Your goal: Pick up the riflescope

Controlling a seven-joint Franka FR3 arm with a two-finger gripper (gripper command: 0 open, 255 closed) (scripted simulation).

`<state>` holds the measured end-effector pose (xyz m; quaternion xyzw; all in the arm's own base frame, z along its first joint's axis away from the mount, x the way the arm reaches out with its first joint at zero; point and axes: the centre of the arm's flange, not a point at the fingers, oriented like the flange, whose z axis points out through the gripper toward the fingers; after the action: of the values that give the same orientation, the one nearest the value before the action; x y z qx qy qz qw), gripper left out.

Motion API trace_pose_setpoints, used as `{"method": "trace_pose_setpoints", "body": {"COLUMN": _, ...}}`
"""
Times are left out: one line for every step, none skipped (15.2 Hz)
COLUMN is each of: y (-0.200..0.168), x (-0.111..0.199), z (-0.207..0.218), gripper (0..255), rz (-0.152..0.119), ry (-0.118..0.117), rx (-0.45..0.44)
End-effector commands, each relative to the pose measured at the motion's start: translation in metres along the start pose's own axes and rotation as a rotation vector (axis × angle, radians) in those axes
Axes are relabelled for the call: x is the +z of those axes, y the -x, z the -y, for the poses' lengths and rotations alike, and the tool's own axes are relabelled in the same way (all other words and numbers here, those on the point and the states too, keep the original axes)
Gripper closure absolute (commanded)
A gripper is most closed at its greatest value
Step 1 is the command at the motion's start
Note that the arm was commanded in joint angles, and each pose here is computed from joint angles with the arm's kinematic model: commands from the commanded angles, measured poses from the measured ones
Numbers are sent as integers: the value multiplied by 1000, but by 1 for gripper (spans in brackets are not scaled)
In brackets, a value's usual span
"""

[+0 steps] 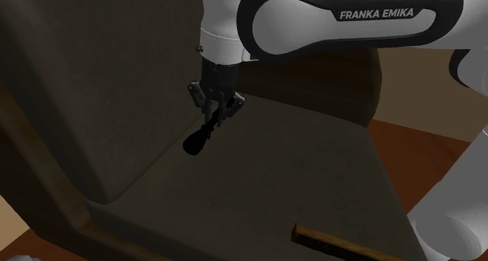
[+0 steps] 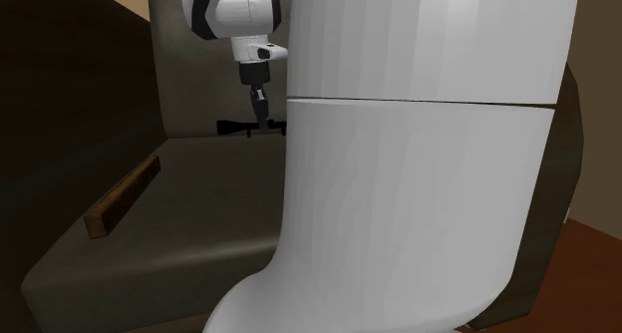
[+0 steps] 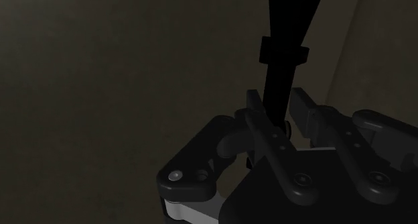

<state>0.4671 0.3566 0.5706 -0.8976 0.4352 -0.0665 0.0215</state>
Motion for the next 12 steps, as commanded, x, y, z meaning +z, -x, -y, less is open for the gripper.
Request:
{"method": "trace_pose_setpoints", "body": {"y": -1, "x": 7, "z": 2, "gripper": 255, "rz": 8, "ry": 5, "rx": -2}}
{"method": "trace_pose_setpoints", "body": {"y": -2, "x": 8, "z": 2, "gripper": 255, "rz": 8, "ry": 5, "rx": -2}}
{"method": "trace_pose_setpoints", "body": {"y": 0, "x": 17, "z": 1, "gripper": 255, "rz": 8, "ry": 5, "rx": -3}}
{"method": "trace_pose_setpoints", "body": {"y": 0, "x": 11, "z": 2, "gripper": 255, "rz": 8, "ry": 5, "rx": -3}}
{"method": "trace_pose_setpoints", "body": {"y": -1, "x": 6, "z": 2, "gripper": 255, "rz": 8, "ry": 5, "rx": -3}}
{"method": "trace_pose_setpoints", "body": {"y": -1, "x": 1, "z": 3, "gripper": 255, "rz": 8, "ry": 5, "rx": -3}}
{"method": "trace_pose_setpoints", "body": {"y": -2, "x": -4, "z": 3, "gripper": 255, "rz": 8, "ry": 5, "rx": -3}}
{"method": "trace_pose_setpoints", "body": {"y": -2, "x": -9, "z": 4, "gripper": 255, "rz": 8, "ry": 5, "rx": -3}}
{"method": "trace_pose_setpoints", "body": {"y": -3, "x": -15, "z": 4, "gripper": 255, "rz": 8, "ry": 5, "rx": -3}}
{"method": "trace_pose_setpoints", "body": {"y": -3, "x": -20, "z": 5, "gripper": 255, "rz": 8, "ry": 5, "rx": -3}}
{"method": "trace_pose_setpoints", "body": {"y": -4, "x": -25, "z": 5, "gripper": 255, "rz": 8, "ry": 5, "rx": -3}}
{"method": "trace_pose_setpoints", "body": {"y": -5, "x": -30, "z": 6, "gripper": 255, "rz": 8, "ry": 5, "rx": -3}}
